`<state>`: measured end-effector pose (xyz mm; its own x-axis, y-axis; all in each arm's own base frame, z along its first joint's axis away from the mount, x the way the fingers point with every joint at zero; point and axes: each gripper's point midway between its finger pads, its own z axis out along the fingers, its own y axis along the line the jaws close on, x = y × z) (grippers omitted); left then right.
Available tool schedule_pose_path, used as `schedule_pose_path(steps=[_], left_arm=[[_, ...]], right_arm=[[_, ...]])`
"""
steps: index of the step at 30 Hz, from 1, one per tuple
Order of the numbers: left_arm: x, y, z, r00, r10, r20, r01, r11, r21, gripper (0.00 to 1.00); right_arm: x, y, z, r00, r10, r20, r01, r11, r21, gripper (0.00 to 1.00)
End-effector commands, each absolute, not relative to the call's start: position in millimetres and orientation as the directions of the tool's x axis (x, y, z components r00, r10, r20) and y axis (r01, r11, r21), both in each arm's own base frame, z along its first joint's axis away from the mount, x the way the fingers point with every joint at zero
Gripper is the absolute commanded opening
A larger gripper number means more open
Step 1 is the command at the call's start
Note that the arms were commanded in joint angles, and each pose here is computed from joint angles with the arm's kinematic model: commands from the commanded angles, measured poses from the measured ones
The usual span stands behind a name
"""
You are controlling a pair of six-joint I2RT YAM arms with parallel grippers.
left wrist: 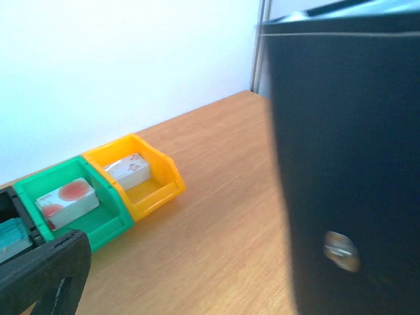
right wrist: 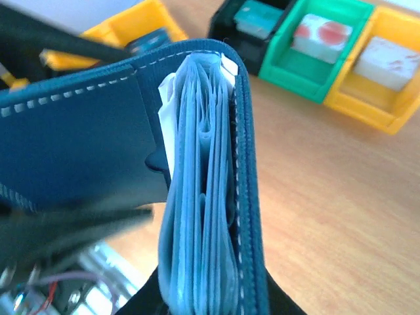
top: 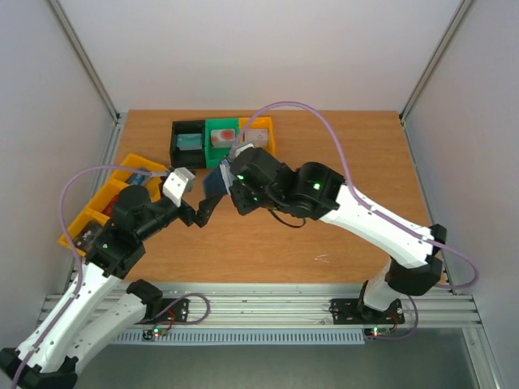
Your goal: Take the credit cards out of the card holder
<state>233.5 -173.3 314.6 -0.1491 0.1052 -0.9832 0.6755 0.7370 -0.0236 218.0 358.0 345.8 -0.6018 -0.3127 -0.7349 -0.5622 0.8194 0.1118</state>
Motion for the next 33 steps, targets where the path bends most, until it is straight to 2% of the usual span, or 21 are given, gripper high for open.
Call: schedule_pose_path(steps=[1,4,7,12,13,15,18,19,22,24,27,33], left_arm=[[224,-164,335,-0.114,0.071,-0.991,0.670,0.742,-0.023,0.99],[204,-176,342,-0.119,0.041,-0.992,0.753,0.655,-0.063,0.91],[181,-190,347,-0.152,0.028,-0.988,0.835,0.538,-0.113,0.77],[152,-209,358,-0.194,-0.021,-0.981,0.922,0.338,-0.190,0.59],[149,-212,361,-0.217,-0.037,-0.976,0.927,0.305,-0.217,0.53],[147,-215,364,-0.258,-0.058,-0.964,0.925,0.272,-0.264,0.33],[154,-214,359,-0.319,-0.067,-0.945,0.897,0.301,-0.324,0.02],[158,-212,358,-0.332,-0.077,-0.940,0.883,0.325,-0.339,0.00],[165,-209,362,-0.365,-0.126,-0.922,0.853,0.352,-0.385,0.00],[165,-209,369,-0.376,-0.158,-0.913,0.848,0.340,-0.408,0.00],[161,-211,376,-0.380,-0.174,-0.909,0.859,0.299,-0.416,0.00],[163,-209,376,-0.382,-0.186,-0.905,0.856,0.299,-0.423,0.00]], right_arm=[[171,349,361,-0.563,-0.429,-0.706,-0.744,0.635,0.207,0.01],[159,344,361,-0.544,-0.467,-0.697,-0.789,0.568,0.234,0.01],[150,339,361,-0.529,-0.484,-0.697,-0.811,0.531,0.246,0.01],[128,350,367,-0.494,-0.495,-0.715,-0.861,0.394,0.322,0.01],[125,353,368,-0.488,-0.496,-0.718,-0.866,0.374,0.331,0.01],[124,356,367,-0.482,-0.497,-0.722,-0.872,0.357,0.336,0.01],[131,355,367,-0.492,-0.464,-0.736,-0.864,0.362,0.349,0.02],[134,354,367,-0.503,-0.450,-0.738,-0.858,0.364,0.362,0.05],[144,348,365,-0.533,-0.403,-0.744,-0.838,0.375,0.397,0.29],[151,339,363,-0.545,-0.372,-0.751,-0.826,0.391,0.406,0.38],[155,329,361,-0.550,-0.341,-0.762,-0.820,0.393,0.416,0.44],[151,319,356,-0.517,-0.357,-0.778,-0.840,0.385,0.382,0.54]])
